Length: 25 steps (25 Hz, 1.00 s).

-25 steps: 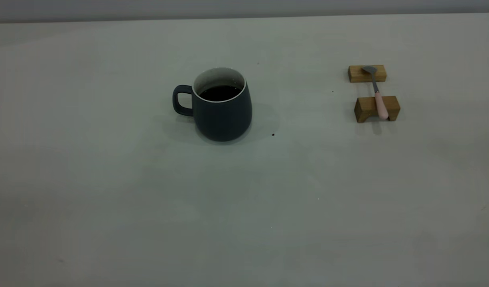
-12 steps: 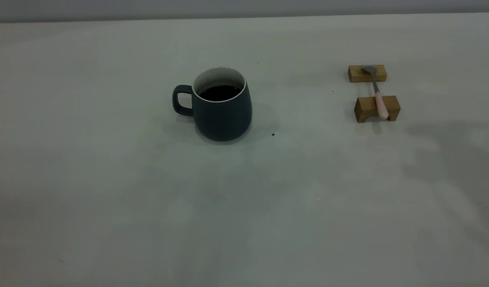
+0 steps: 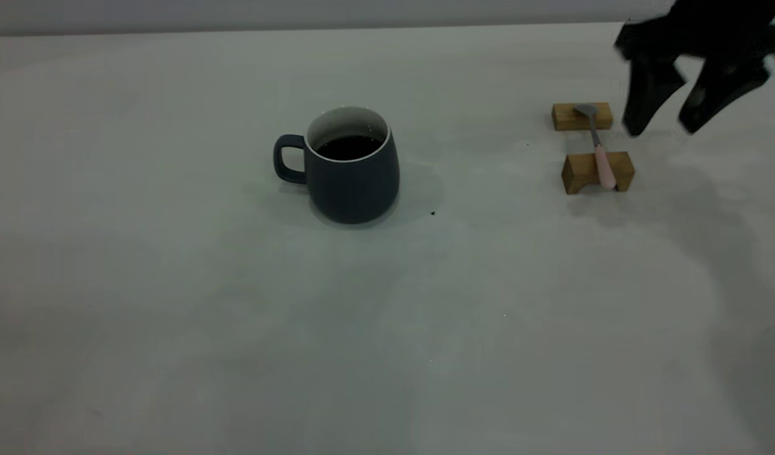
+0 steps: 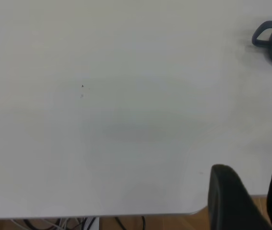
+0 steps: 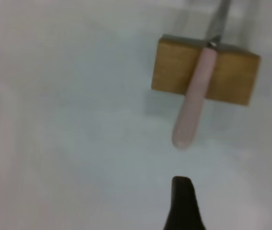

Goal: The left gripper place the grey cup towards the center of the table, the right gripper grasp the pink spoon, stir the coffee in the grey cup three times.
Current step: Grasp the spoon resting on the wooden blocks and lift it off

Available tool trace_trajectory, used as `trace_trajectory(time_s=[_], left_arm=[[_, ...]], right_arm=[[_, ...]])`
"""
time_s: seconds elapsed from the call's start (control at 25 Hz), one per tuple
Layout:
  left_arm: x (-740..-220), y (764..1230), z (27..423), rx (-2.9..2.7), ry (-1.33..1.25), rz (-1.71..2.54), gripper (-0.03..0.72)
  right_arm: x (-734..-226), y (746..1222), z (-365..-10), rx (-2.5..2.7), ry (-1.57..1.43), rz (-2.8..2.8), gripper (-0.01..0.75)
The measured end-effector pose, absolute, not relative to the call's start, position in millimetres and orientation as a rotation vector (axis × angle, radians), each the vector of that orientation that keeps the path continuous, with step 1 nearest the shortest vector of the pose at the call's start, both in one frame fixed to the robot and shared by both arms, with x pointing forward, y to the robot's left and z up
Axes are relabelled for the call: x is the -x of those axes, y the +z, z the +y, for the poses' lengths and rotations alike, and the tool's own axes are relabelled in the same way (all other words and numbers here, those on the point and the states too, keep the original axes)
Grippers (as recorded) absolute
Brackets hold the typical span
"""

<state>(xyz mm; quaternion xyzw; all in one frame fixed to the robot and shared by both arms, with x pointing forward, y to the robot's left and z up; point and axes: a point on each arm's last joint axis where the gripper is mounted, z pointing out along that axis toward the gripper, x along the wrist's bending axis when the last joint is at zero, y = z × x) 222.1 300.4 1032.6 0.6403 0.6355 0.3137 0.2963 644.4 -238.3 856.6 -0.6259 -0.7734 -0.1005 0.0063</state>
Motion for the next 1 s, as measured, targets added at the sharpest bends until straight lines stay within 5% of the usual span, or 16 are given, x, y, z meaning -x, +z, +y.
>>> trace_trajectory(time_s=[0.76,1.0], left_arm=[[-222.1,1032.6,300.5,-1.703,0.835,1.690,0.270],[-222.1,1032.6,300.5,-1.703,0.835,1.690,0.270]], right_arm=[[-652.6,798.5,-215.5,1.904,-0.276,-2.463,0.590],[-652.9,795.7,-215.8,1.906,-0.277,-2.469,0.446]])
